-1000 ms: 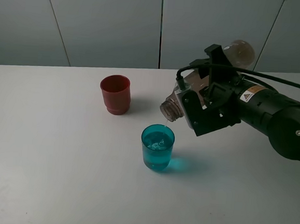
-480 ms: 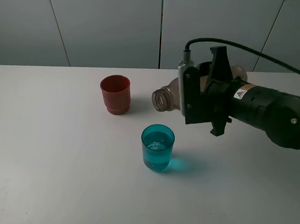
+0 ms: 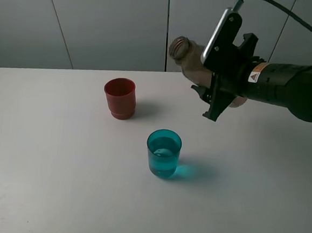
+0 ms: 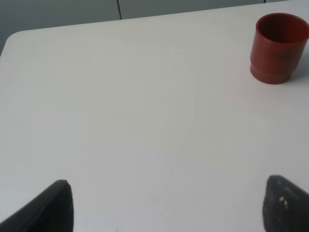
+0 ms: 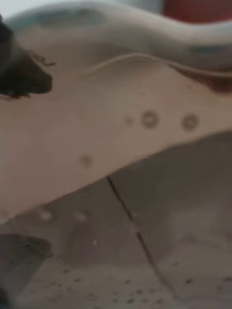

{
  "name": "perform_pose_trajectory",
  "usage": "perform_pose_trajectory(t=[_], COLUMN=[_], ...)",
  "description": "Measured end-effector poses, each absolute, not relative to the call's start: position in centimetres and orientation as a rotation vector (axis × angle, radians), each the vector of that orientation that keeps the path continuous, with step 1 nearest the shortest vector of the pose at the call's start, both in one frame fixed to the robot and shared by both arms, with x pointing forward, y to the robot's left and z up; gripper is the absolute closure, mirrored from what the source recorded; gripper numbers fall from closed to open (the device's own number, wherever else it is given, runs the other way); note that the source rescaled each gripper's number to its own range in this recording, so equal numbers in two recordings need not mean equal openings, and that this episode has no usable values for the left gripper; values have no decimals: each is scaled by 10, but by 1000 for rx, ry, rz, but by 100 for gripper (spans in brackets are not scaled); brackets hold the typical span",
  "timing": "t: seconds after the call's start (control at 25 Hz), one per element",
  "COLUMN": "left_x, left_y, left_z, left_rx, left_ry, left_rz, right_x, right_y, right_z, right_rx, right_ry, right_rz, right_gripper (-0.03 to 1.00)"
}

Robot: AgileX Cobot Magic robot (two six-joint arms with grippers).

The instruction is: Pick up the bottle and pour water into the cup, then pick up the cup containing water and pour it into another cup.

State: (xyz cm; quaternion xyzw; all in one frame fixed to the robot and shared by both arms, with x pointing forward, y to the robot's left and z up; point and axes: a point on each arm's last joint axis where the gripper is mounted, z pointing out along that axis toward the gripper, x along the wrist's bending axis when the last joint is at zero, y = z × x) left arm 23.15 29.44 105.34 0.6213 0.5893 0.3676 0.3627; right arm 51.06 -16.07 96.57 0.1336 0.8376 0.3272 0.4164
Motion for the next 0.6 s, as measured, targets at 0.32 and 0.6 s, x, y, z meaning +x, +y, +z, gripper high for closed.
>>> perform_pose_trajectory(t=[0.32, 0.6], left_x=[231, 231], left_y=[294, 294], left_z=[1053, 1053], left_rx=[1600, 1600], left_ry=[1517, 1517], left_rz=[946, 946], right_x=[543, 558], right_y=[-197, -192], right_z=[973, 918], right_rx=[896, 993], right_ry=[1738, 1671], right_rz=[1335, 1454], right_gripper=[97, 97])
